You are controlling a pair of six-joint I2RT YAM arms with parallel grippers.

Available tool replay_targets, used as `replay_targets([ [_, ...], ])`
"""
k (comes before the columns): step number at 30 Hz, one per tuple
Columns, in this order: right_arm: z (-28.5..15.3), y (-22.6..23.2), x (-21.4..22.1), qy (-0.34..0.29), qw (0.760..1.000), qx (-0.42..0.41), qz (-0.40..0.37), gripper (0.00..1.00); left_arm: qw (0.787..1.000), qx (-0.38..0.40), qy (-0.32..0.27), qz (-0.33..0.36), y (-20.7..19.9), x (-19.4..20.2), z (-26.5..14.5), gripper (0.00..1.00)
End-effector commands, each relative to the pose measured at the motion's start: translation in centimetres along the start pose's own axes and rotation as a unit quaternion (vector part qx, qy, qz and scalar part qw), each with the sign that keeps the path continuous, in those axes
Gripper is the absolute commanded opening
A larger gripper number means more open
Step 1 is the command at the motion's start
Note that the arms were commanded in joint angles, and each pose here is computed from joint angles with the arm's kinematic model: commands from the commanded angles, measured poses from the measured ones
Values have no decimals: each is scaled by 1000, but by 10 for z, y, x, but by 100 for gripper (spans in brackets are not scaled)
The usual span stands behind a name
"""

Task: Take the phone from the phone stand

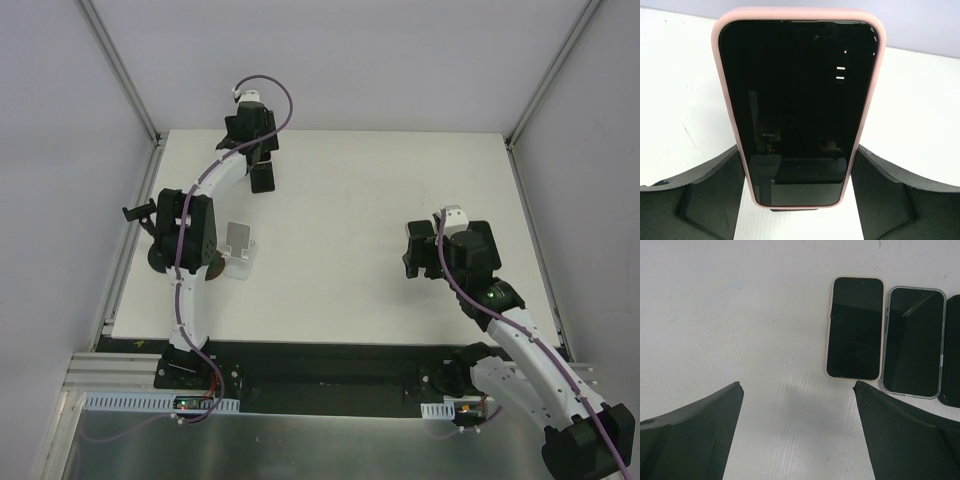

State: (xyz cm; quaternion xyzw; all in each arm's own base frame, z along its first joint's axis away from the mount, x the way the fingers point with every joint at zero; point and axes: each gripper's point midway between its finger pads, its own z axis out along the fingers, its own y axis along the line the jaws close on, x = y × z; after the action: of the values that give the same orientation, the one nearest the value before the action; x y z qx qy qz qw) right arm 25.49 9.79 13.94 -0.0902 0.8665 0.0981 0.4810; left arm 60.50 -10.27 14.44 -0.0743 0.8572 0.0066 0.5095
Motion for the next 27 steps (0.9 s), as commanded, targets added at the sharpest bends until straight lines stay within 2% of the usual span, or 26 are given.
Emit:
replay_targets([
  [1,-8,6,-26,-34,999,-14,1,96,992,37,-114,-25,-13,-101,-62,7],
  [5,-10,10,-30,-38,999,-25,3,96,991,55,-116,-27,-16,-105,-78,1],
  [10,-16,24,-45,-51,997,-60,10,96,987,107,-112,-41,-30,-103,-114,0],
  [16,-22,46,-66,-68,990,-114,41,96,976,200,-75,-37,-65,-68,-163,0],
  [17,-23,49,-71,-71,989,-121,47,96,976,204,-57,-41,-65,-52,-165,0],
  [21,-28,67,-88,-84,979,-163,83,96,960,273,-35,-55,-85,-34,-209,0],
  [26,-24,90,-96,-91,966,-216,109,96,944,310,13,-109,-99,1,-244,0],
  [27,-24,96,-106,-111,962,-226,108,96,940,318,12,-120,-101,0,-255,0],
])
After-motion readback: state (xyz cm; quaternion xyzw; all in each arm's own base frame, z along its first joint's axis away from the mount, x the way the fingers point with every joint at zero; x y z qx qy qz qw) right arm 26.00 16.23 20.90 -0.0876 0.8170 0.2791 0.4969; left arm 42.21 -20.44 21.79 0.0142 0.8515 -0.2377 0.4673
